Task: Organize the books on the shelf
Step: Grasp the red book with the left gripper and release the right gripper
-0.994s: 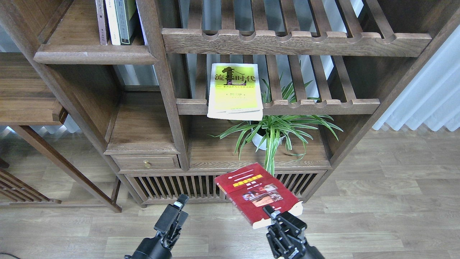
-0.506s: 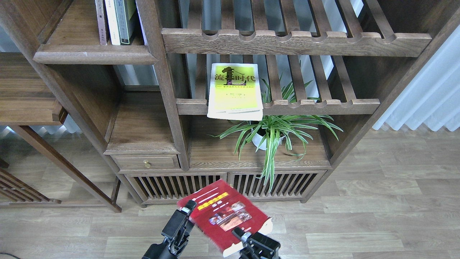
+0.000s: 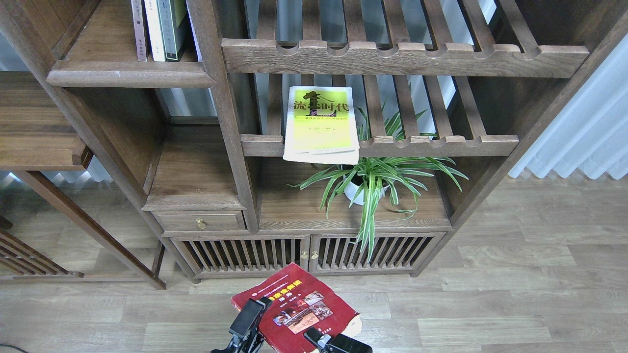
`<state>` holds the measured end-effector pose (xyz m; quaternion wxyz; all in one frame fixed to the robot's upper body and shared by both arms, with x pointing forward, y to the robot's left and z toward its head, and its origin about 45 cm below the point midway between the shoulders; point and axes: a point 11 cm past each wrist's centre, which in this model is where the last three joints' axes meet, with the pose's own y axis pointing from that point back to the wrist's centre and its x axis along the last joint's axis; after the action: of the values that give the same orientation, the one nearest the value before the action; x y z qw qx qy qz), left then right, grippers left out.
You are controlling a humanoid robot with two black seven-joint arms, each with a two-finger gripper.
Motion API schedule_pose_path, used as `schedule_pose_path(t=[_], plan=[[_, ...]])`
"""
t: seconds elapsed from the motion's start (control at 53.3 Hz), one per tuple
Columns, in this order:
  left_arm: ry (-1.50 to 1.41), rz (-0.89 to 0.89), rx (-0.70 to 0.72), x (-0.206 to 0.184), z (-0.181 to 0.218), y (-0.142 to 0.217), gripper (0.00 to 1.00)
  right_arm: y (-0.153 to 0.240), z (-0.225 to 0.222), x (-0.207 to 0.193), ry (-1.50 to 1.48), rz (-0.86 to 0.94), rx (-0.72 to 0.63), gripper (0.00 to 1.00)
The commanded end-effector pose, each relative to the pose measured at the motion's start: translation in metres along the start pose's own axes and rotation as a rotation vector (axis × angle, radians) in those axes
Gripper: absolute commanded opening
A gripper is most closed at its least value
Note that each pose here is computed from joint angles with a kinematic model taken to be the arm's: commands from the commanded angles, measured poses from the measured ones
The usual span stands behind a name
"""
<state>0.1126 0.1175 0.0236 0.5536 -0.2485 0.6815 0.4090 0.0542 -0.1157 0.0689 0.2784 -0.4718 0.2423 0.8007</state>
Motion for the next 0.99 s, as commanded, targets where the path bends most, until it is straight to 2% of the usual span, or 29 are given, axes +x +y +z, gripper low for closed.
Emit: schedule_pose_path(t=[0.0, 0.263, 0.469, 0.563, 0.638, 0.694, 0.732, 0.807, 0.844, 0.975], plan=[[0.003, 0.004, -0.002, 0.001, 0.0, 0.001, 0.09, 0.001, 0.002, 0.001, 0.003, 0.004, -0.005, 0.15], [0.006, 0.004, -0.004, 0.001, 0.0, 0.001, 0.06, 0.004, 0.005, 0.004, -0.004, 0.012, -0.012, 0.15], [0.006, 0.002, -0.01, 0.0, 0.002, 0.001, 0.05, 0.005, 0.004, 0.003, 0.009, 0.013, -0.018, 0.27], [0.005, 0.0, -0.022, 0.0, 0.006, 0.0, 0.05, 0.005, 0.004, 0.004, 0.028, 0.021, -0.025, 0.43], [0.004, 0.0, -0.028, 0.0, 0.008, 0.0, 0.05, 0.006, 0.003, 0.006, 0.044, 0.029, -0.031, 0.51], [0.002, -0.004, -0.035, -0.001, 0.011, -0.001, 0.04, 0.008, 0.003, 0.011, 0.072, 0.049, -0.044, 0.63], [0.002, -0.006, -0.038, -0.002, 0.012, -0.001, 0.04, 0.008, 0.002, 0.011, 0.084, 0.054, -0.048, 0.67], [0.001, -0.012, -0.056, -0.004, 0.018, -0.002, 0.04, 0.011, 0.001, 0.016, 0.119, 0.077, -0.061, 0.9], [-0.002, -0.02, -0.073, -0.006, 0.025, -0.002, 0.04, 0.015, -0.005, 0.022, 0.138, 0.105, -0.056, 0.98], [-0.077, 0.018, -0.082, 0.002, 0.056, 0.015, 0.04, 0.019, -0.027, 0.025, 0.171, 0.13, -0.013, 0.98]])
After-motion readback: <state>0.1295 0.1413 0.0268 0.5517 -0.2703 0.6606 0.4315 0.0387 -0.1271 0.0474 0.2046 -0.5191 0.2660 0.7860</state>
